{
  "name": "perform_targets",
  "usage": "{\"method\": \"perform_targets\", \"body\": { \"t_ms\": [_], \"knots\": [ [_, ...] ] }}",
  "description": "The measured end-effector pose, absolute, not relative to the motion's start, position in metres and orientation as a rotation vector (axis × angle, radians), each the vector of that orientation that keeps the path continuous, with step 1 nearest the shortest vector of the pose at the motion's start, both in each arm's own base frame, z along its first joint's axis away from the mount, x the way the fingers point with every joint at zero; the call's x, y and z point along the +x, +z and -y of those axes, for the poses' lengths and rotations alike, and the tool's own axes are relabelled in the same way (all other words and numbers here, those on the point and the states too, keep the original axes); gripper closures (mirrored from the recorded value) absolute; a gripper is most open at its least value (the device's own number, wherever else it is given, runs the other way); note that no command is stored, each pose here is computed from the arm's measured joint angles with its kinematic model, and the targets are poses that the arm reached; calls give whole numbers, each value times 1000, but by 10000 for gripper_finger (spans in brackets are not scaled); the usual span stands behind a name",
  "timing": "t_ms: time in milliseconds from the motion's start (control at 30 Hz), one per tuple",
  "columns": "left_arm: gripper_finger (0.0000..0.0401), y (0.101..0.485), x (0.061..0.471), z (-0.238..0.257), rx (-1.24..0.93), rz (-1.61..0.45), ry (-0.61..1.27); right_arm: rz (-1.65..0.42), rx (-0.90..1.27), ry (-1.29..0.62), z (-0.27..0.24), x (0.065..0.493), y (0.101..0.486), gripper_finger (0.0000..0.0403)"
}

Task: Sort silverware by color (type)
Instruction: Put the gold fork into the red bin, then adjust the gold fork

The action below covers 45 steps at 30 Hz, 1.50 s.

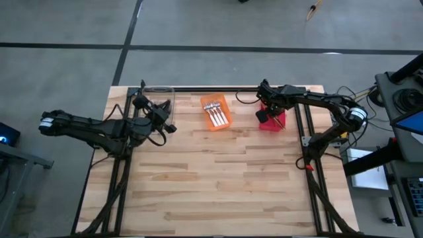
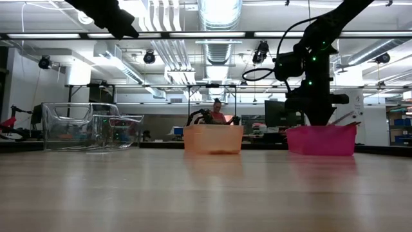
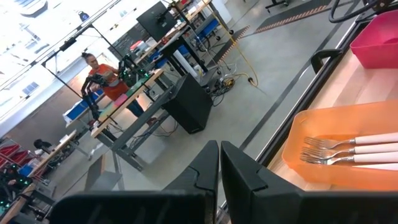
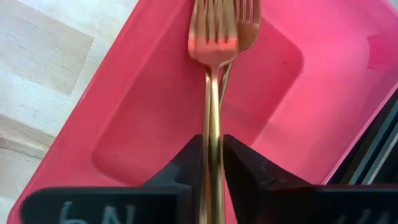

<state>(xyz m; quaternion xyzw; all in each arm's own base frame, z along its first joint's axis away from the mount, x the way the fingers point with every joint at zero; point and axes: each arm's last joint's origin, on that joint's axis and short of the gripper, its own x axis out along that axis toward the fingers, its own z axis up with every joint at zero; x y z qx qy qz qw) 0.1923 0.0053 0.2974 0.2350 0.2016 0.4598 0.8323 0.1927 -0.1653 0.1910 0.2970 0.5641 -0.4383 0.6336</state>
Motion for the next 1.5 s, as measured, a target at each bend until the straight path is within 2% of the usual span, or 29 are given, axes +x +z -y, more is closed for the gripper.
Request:
{"method": "perform_targets", "body": {
  "t_ms": [200, 400, 900, 1133, 1500],
  "knots": [
    [400, 298, 192, -5, 495, -423, 976, -1289, 681, -1005, 165, 193, 191, 319],
    [400, 298, 192, -5, 492, -420, 977, -1293, 683, -1006, 165, 193, 192, 302],
    [400, 299, 193, -5, 466, -403, 982, -1179, 663, -1006, 166, 194, 223, 324],
    [400, 299, 193, -5, 443, -389, 986, -1133, 590, -1098, 174, 196, 223, 334],
    [400, 299, 193, -5, 421, -377, 989, -1174, 547, -1076, 193, 192, 206, 308]
  ]
}}
